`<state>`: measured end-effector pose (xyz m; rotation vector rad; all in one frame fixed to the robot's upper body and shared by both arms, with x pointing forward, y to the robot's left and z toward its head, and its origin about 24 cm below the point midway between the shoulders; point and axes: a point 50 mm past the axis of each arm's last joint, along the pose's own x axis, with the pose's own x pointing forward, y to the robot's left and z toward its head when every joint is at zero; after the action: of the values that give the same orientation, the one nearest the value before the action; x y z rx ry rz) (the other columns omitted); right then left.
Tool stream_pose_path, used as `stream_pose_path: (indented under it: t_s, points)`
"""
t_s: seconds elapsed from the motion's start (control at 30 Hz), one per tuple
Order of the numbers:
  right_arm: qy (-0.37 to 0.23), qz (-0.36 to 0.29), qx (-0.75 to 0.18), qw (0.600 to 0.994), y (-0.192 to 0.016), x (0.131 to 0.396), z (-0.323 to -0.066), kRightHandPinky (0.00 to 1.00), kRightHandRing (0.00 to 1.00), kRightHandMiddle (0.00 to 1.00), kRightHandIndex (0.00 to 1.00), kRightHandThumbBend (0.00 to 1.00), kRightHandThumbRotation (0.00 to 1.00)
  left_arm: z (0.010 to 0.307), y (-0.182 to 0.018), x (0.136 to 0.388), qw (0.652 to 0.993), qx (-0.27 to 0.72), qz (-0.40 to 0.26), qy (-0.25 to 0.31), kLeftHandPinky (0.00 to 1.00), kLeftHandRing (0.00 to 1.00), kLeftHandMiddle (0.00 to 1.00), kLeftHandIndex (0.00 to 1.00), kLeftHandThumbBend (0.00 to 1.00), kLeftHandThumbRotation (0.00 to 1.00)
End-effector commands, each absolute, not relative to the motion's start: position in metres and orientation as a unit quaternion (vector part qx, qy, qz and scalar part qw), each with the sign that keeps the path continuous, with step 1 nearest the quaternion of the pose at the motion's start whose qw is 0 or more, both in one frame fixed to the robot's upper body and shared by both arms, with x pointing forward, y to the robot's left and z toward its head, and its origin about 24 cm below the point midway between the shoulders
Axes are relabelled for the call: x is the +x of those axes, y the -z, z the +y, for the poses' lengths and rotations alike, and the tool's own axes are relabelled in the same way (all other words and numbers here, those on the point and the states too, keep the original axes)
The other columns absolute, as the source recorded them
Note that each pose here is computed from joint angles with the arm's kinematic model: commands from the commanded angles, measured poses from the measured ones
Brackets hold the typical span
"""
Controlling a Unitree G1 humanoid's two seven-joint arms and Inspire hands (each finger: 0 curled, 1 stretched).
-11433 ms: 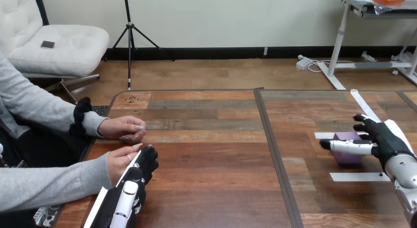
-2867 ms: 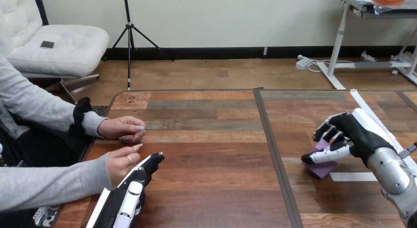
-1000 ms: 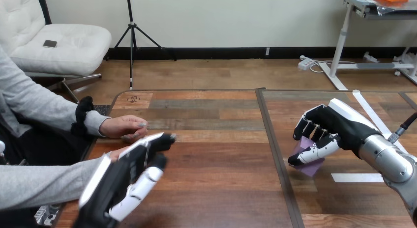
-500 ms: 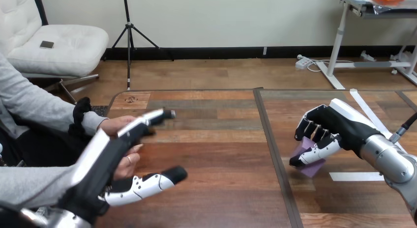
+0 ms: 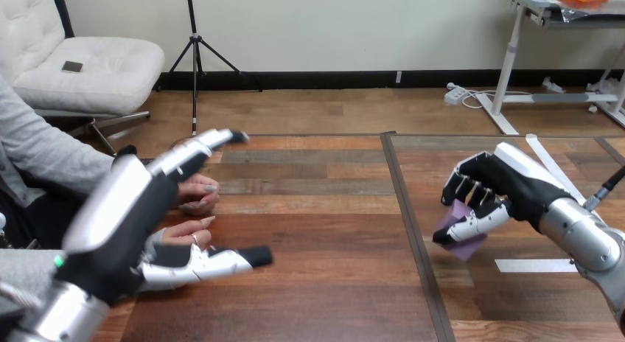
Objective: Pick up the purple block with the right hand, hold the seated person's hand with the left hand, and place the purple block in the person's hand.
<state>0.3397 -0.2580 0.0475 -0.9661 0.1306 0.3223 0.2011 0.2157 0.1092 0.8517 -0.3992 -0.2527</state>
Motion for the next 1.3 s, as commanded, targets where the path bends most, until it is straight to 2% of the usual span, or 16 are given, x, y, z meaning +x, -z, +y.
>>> stream_pose_path:
  t_s: [0.0,0.23,0.43,0.67,0.87,1.27]
  points:
    - [-0.119,-0.014,-0.471,0.874,-0.093,0.363,-0.253,0.37,0.39,0.43,0.43,0.87,0.00,0.223,-0.129,0.216,0.848,0.469,-0.226,0.100,0.73,0.87,0.89,0.87,1.00,0.49]
    - [-0.119,-0.015,-0.468,0.876,-0.093,0.363,-0.253,0.37,0.40,0.43,0.43,0.87,0.00,0.229,-0.128,0.224,0.827,0.509,-0.214,0.102,0.70,0.88,0.91,0.88,1.00,0.51]
    - [-0.117,-0.013,-0.464,0.878,-0.093,0.363,-0.253,0.36,0.39,0.43,0.43,0.87,0.00,0.234,-0.124,0.236,0.796,0.563,-0.198,0.099,0.70,0.87,0.90,0.88,1.00,0.52]
    - [-0.116,-0.013,-0.467,0.876,-0.094,0.363,-0.253,0.36,0.39,0.43,0.43,0.86,0.00,0.238,-0.119,0.244,0.779,0.589,-0.190,0.100,0.71,0.85,0.88,0.86,1.00,0.50]
    - [-0.116,-0.013,-0.465,0.877,-0.093,0.363,-0.254,0.37,0.39,0.43,0.43,0.87,0.00,0.243,-0.111,0.253,0.765,0.610,-0.175,0.106,0.72,0.84,0.87,0.84,1.00,0.43]
    - [-0.115,-0.013,-0.463,0.879,-0.092,0.362,-0.255,0.36,0.39,0.43,0.43,0.87,0.00,0.251,-0.094,0.269,0.737,0.653,-0.138,0.108,0.76,0.83,0.86,0.84,1.00,0.41]
